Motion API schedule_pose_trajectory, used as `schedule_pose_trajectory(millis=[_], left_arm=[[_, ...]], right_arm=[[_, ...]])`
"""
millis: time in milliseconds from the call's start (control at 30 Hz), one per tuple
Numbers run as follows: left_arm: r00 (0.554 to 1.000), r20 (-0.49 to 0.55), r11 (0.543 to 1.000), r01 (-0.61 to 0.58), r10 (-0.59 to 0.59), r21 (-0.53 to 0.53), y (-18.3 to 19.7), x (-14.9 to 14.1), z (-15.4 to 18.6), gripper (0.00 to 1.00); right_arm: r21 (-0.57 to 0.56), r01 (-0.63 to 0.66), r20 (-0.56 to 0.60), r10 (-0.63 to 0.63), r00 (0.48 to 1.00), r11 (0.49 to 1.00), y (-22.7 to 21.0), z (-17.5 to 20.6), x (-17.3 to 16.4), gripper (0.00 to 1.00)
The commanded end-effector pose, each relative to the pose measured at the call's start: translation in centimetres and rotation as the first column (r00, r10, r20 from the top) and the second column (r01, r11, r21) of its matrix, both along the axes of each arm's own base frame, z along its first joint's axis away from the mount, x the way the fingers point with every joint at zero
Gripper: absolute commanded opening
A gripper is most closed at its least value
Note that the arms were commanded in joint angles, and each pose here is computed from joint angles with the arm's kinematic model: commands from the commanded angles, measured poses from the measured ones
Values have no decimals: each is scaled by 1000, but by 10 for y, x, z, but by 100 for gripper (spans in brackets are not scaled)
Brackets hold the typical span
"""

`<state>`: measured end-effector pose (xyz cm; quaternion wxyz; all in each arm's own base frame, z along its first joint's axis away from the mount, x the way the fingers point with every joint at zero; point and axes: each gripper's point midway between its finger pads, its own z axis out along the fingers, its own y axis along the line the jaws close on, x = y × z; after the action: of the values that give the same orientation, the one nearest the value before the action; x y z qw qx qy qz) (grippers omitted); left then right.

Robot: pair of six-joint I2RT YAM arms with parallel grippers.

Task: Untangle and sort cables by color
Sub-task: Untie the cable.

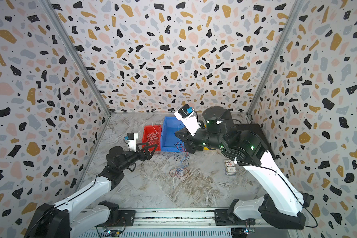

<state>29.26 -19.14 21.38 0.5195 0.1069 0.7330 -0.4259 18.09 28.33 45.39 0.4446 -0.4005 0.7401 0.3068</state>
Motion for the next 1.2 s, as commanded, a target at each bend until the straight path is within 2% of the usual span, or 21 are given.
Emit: schedule_pose_trajectory(millis=[0, 133, 233, 300, 367, 667, 833, 1067, 1167], left_arm=[[939, 298, 984, 176, -175, 21, -34, -43, 49, 100], [870, 434, 969, 168, -233, 182, -62, -81, 45, 100], [835, 488, 963, 179, -256, 199, -67, -103, 48, 100], [841, 480, 965, 179, -250, 189, -66, -108, 44, 100], [860, 460, 967, 136, -223, 215, -65, -103, 32, 100], [888, 389, 944, 130, -246, 302, -90, -88, -8, 99], [886, 398, 960, 149, -237, 239, -97, -87, -2, 97], [878, 383, 954, 225, -287, 199, -115, -89, -4, 97], [880, 368, 953, 255, -300, 166, -119, -90, -6, 94]], right_arm=[[-65, -10, -61, 6, 998, 998, 0, -29, -2, 1], [-52, -17, -72, 13, 997, 999, 1, -30, -5, 2], [-48, -10, -72, 7, 997, 999, -1, -35, -5, 1], [-42, -9, -72, 6, 997, 999, -2, -38, -6, 2], [-39, -9, -76, 6, 997, 999, -2, -41, -6, 1], [-34, -10, -84, 8, 996, 999, 1, -53, -5, 1], [-54, 5, -73, -9, 997, 999, 0, -63, -1, 1], [-51, 5, -75, -9, 997, 999, 2, -70, 0, 1], [-52, 6, -75, -10, 997, 999, 2, -72, 0, 1]])
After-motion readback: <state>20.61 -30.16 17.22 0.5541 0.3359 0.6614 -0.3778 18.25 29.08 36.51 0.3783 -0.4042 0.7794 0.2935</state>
